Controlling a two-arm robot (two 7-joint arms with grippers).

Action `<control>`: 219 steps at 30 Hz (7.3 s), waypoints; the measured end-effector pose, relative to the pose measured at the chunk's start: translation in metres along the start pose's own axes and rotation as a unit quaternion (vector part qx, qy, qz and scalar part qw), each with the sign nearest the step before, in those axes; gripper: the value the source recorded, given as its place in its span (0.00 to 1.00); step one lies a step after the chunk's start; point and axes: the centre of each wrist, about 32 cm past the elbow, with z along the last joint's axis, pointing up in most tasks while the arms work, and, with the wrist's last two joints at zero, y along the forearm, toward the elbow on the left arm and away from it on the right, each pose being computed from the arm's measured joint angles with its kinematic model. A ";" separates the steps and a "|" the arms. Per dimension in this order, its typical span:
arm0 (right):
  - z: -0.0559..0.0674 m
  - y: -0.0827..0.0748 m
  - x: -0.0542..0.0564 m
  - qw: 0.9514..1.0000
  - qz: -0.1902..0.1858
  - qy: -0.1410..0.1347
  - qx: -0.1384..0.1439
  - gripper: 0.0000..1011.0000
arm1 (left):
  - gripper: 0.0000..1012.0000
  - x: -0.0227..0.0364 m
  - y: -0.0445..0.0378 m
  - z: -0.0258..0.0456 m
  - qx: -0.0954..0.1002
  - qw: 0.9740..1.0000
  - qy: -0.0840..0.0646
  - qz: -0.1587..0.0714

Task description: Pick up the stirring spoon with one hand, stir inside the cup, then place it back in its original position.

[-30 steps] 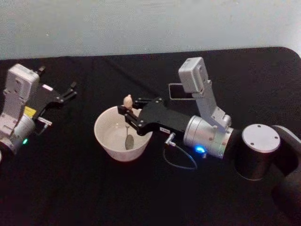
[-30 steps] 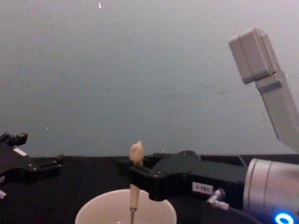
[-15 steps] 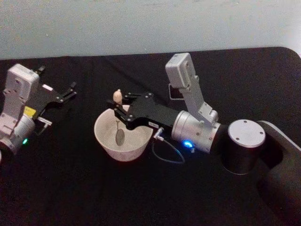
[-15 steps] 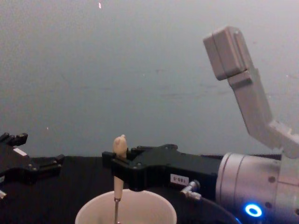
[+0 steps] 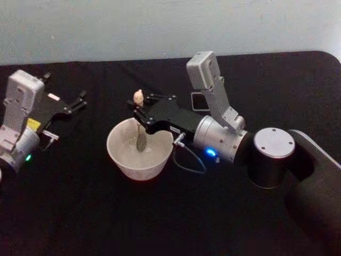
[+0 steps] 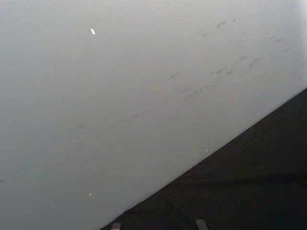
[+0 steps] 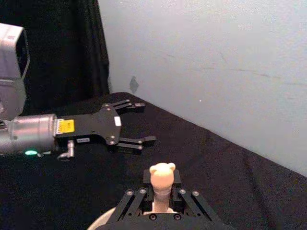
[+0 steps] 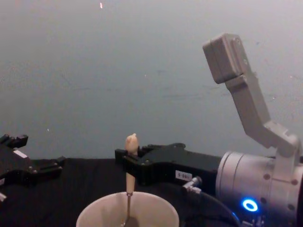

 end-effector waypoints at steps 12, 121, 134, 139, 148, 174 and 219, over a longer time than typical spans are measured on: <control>-0.001 -0.004 0.005 1.000 -0.011 0.001 -0.002 0.21 | 0.99 0.0000 0.0000 0.0000 0.000 1.000 0.000 0.000; 0.033 -0.035 0.008 0.999 0.004 0.019 0.044 0.21 | 0.99 0.0000 0.0000 0.0000 0.000 1.000 0.000 0.000; 0.065 -0.059 0.021 0.993 -0.025 0.016 0.112 0.21 | 0.99 0.0000 0.0000 0.0000 0.000 1.000 0.000 0.000; 0.070 -0.068 0.026 0.992 -0.043 0.012 0.122 0.21 | 0.99 0.0000 0.0000 0.0000 0.000 1.000 0.000 0.000; 0.071 -0.087 0.034 0.991 -0.080 0.004 0.110 0.21 | 0.99 0.0000 0.0000 0.0000 0.000 1.000 0.000 0.000; 0.051 -0.090 0.030 0.988 -0.148 0.013 0.041 0.21 | 0.99 0.0000 0.0000 0.0000 0.000 1.000 0.000 0.000; 0.023 -0.068 0.015 0.981 -0.185 0.039 -0.049 0.28 | 0.99 0.0000 0.0000 0.0000 0.000 1.000 0.000 0.000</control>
